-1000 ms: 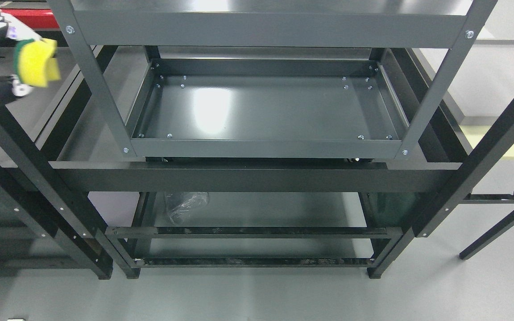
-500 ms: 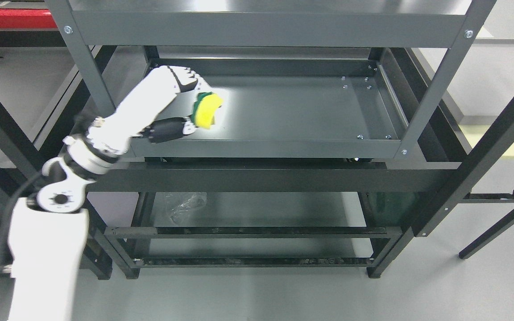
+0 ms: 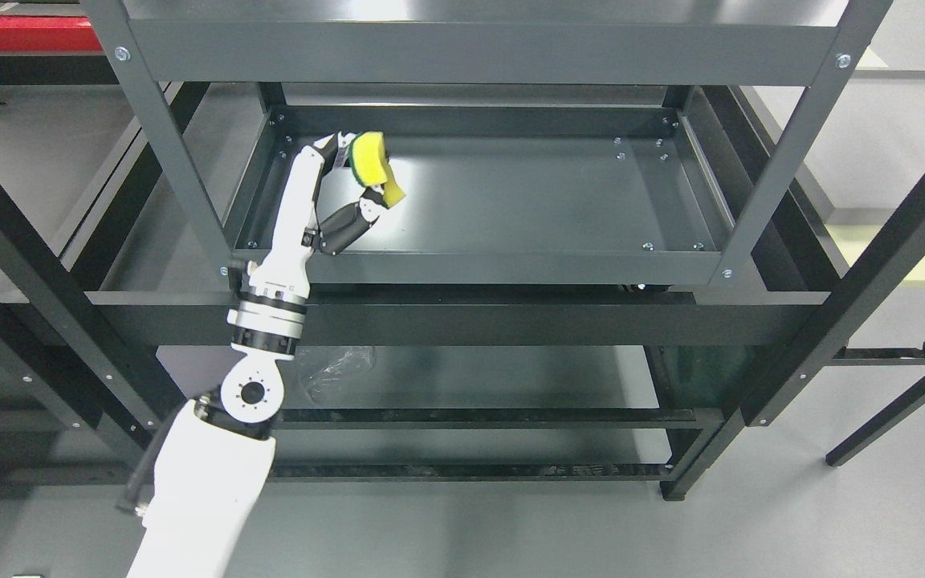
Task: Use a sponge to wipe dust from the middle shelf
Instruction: 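Withdraw the left hand holding the sponge down in front of the shelf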
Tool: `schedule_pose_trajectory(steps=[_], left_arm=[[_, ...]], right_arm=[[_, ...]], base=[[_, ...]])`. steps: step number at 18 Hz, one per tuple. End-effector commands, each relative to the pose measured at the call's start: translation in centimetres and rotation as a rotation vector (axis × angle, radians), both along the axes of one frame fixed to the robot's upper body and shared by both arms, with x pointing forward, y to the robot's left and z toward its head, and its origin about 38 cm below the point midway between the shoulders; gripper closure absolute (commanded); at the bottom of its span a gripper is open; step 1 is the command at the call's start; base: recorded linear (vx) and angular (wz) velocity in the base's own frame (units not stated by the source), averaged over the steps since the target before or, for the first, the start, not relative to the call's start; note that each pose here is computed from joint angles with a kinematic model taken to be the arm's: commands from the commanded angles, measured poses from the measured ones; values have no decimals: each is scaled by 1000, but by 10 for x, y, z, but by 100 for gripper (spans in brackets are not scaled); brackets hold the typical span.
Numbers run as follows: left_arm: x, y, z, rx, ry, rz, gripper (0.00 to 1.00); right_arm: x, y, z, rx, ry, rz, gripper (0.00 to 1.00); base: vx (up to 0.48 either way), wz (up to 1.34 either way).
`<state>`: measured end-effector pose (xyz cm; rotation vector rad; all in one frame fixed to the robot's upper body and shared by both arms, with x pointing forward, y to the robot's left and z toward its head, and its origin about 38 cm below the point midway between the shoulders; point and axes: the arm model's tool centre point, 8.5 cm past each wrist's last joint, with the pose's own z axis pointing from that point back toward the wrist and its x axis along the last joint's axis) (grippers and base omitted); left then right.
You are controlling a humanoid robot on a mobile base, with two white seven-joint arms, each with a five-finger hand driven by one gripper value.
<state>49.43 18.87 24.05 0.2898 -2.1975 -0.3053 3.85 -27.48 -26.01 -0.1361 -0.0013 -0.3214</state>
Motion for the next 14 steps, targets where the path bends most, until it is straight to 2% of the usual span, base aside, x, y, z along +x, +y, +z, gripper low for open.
schedule_pose_trajectory(steps=[1, 5, 11, 14], left_arm=[[-37, -41, -64, -105, 164, -23, 99], [-73, -42, -107, -110, 236, -62, 100], [-58, -29, -80, -152, 179, -120, 100], [-57, -15, -82, -178, 181, -89, 100]], right_arm=[[6, -12, 1, -20, -17, 0, 0], [6, -12, 1, -20, -17, 0, 0], [6, -12, 1, -20, -17, 0, 0], [6, -12, 1, -20, -17, 0, 0]], base=[[0, 0], [0, 0], [0, 0], [-8, 0]])
